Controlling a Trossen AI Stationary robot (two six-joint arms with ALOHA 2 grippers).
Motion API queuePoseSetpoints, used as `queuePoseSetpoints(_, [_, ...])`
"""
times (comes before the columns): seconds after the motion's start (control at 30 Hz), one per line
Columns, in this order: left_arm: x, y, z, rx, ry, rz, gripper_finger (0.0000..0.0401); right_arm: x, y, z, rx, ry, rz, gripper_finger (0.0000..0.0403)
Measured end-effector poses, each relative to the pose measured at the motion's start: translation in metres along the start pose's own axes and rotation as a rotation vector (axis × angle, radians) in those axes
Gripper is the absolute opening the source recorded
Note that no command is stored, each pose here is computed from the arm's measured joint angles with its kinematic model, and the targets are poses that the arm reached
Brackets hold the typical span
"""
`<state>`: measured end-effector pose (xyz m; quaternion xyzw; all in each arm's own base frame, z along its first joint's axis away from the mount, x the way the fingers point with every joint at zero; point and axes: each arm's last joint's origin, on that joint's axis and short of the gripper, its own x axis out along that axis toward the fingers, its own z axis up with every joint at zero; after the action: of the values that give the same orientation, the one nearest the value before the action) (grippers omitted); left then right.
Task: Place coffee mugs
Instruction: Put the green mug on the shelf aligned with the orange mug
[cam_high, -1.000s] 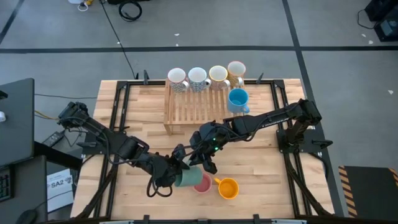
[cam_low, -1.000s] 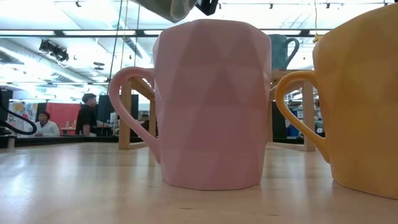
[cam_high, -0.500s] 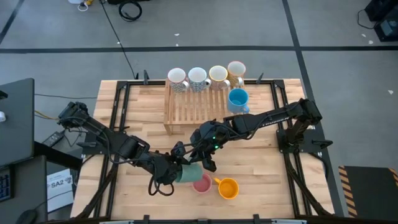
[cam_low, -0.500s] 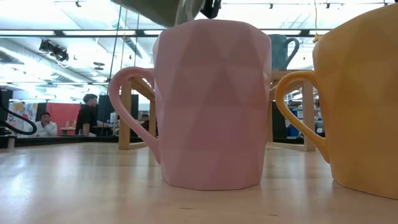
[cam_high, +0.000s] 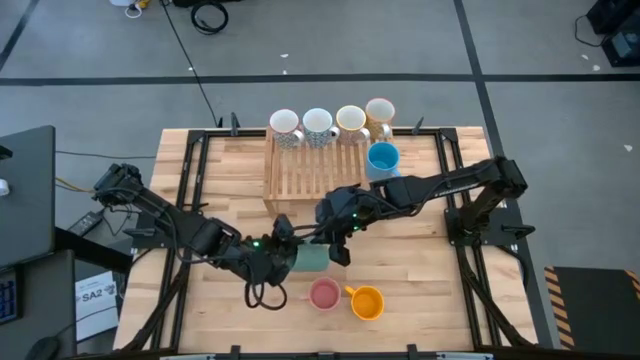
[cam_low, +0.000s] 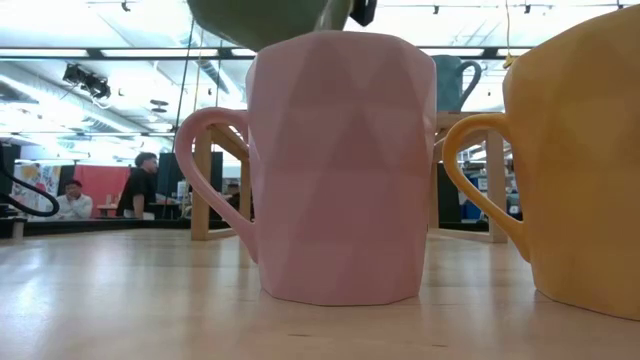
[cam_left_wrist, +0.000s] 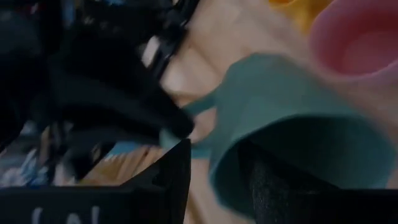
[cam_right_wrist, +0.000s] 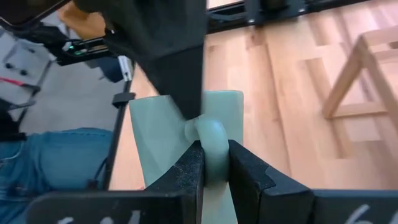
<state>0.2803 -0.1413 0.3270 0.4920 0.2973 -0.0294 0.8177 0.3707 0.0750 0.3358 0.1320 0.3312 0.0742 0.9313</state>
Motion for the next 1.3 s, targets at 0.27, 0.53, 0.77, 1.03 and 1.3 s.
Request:
queuePoseSetpoints(0.27, [-0.001, 0.006, -0.004, -0.005, 0.143, 0.190, 0.0141, -0.021, -0.001, 0.004, 0.000, -0.056, -0.117, 0.0060])
queuePoseSetpoints(0.53, [-0.002, 0.008, -0.005, -0.015, 0.203, 0.273, 0.0141, -0.043, -0.003, 0.005, 0.000, -0.087, -0.255, 0.0060])
queuePoseSetpoints(0.77, [-0.002, 0.008, -0.005, -0.017, 0.207, 0.281, 0.0141, -0.061, -0.006, 0.005, -0.001, -0.125, -0.388, 0.0060])
queuePoseSetpoints(1.03, [-0.002, 0.008, -0.005, -0.061, 0.201, 0.284, 0.0141, -0.084, -0.007, 0.008, 0.004, -0.211, -0.531, 0.0060])
queuePoseSetpoints(1.3, [-0.002, 0.008, -0.005, -0.088, 0.194, 0.284, 0.0141, -0.100, 0.002, 0.006, -0.011, -0.314, -0.749, 0.0060])
